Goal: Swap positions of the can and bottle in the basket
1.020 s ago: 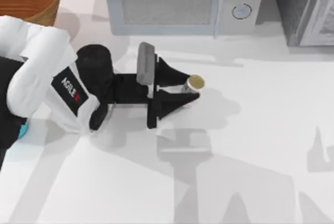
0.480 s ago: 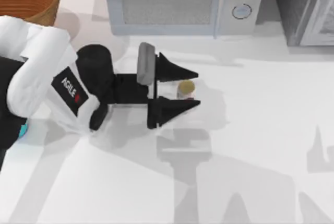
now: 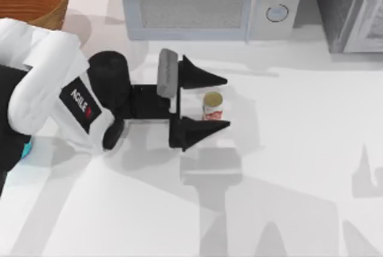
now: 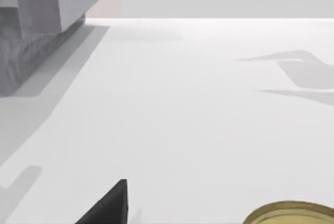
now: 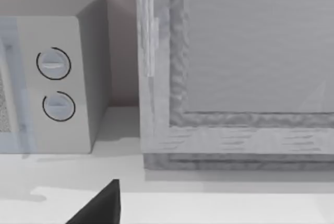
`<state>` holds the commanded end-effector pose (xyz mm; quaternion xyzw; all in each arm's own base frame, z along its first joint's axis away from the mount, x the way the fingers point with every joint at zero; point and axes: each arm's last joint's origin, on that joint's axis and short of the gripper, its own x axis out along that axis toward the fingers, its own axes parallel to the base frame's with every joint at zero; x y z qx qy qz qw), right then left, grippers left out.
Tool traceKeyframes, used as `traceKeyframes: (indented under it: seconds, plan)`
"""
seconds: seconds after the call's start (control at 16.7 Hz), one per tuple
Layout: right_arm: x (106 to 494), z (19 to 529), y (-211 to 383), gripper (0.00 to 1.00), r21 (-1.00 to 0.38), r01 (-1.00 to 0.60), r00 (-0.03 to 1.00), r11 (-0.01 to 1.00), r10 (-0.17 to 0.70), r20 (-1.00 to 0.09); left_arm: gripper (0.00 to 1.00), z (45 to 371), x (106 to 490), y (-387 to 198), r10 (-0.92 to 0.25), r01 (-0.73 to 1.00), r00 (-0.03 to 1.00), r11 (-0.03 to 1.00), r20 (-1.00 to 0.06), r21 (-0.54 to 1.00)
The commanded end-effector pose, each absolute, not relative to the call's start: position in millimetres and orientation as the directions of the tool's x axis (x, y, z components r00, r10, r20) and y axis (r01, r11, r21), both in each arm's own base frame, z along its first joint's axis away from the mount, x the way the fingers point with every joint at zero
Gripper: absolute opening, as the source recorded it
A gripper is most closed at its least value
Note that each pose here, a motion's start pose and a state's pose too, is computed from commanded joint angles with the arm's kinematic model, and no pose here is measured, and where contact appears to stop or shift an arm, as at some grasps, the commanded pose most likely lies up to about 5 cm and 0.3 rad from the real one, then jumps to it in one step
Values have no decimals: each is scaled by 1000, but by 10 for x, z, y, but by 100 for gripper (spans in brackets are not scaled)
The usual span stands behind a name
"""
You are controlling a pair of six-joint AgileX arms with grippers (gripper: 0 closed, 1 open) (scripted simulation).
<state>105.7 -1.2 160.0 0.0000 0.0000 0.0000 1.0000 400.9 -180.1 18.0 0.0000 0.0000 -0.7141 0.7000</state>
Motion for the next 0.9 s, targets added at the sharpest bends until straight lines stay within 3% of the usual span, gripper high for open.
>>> traceKeyframes:
  seconds: [0.18, 0.42, 0.66, 0.9]
  plan:
    - [1057, 1600, -12, 100, 0, 0, 1000, 1000, 0, 0, 100, 197, 4016, -1764, -1000, 1000, -3, -3, -3, -11]
    - [1057, 1600, -12, 100, 0, 0, 1000, 1000, 0, 0, 100, 497, 4006, -1506, -988, 984, 150, 153, -35, -88]
    - [1057, 1600, -12, 100, 0, 0, 1000, 1000, 0, 0, 100, 1190, 3842, -1110, -918, 911, 390, 396, -73, -113]
    - [1057, 1600, -12, 100, 0, 0, 1000, 1000, 0, 0, 100, 2034, 3276, -676, -765, 763, 639, 643, -74, -67]
